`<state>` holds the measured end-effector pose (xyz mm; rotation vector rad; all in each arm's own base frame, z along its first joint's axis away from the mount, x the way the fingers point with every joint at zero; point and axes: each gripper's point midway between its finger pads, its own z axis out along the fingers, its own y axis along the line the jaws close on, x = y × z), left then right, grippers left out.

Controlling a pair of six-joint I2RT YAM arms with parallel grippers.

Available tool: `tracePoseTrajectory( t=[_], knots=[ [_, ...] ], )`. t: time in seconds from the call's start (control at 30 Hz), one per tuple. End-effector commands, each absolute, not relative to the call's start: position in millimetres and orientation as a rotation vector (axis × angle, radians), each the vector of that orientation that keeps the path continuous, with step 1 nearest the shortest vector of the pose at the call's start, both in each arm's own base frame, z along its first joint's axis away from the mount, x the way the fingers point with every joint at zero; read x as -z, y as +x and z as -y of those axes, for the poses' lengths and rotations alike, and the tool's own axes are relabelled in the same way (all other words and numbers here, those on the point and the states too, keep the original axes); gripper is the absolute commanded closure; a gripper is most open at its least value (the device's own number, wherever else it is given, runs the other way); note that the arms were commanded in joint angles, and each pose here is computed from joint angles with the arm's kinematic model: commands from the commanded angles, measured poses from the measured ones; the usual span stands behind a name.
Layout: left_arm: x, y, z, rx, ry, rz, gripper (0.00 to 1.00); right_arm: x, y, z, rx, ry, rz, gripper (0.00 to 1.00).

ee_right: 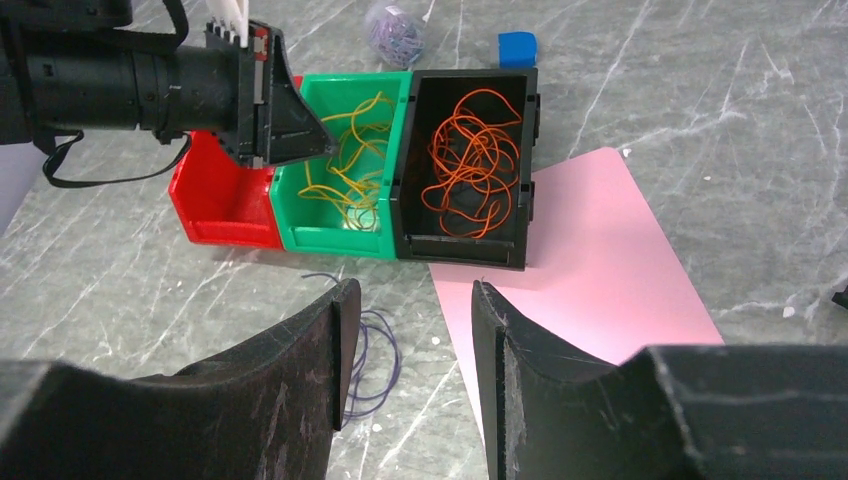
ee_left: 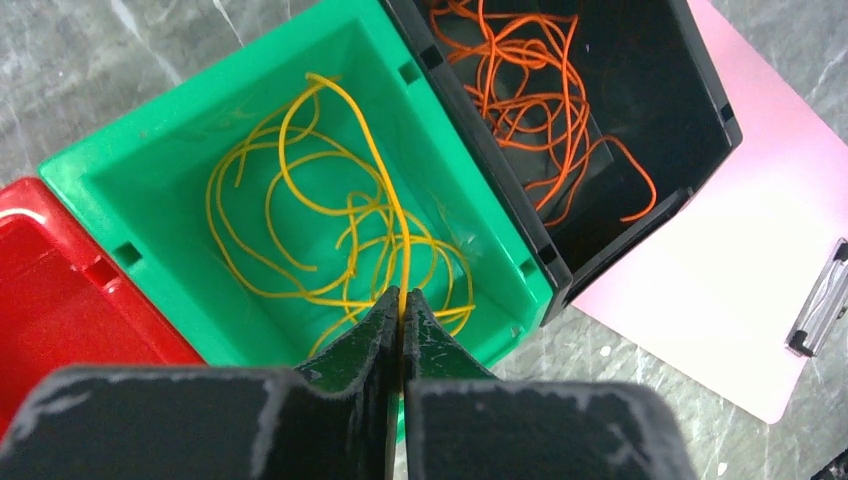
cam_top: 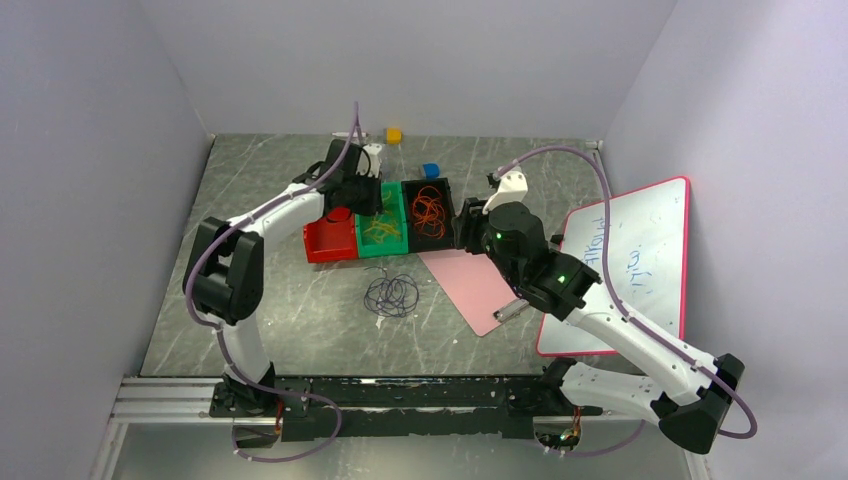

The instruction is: Untangle the cables

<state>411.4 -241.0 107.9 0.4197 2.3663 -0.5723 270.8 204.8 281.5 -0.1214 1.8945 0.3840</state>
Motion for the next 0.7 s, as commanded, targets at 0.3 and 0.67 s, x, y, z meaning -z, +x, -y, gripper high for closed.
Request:
tracePoseTrajectory(
  t=[0.3,0.67],
  knots=[
    [-85.5,439.1,243.9,0.512,0.382,-2.399,0.93,-281.6,269.5,-209.7,-0.415,-0.116,-1.891,0.52],
    [-55.1,437.5,239.0,0.466,0.385,-2.469,0.93,-277.6,270.8,-213.9,-0.417,-0.13,-1.9,0.52]
  ],
)
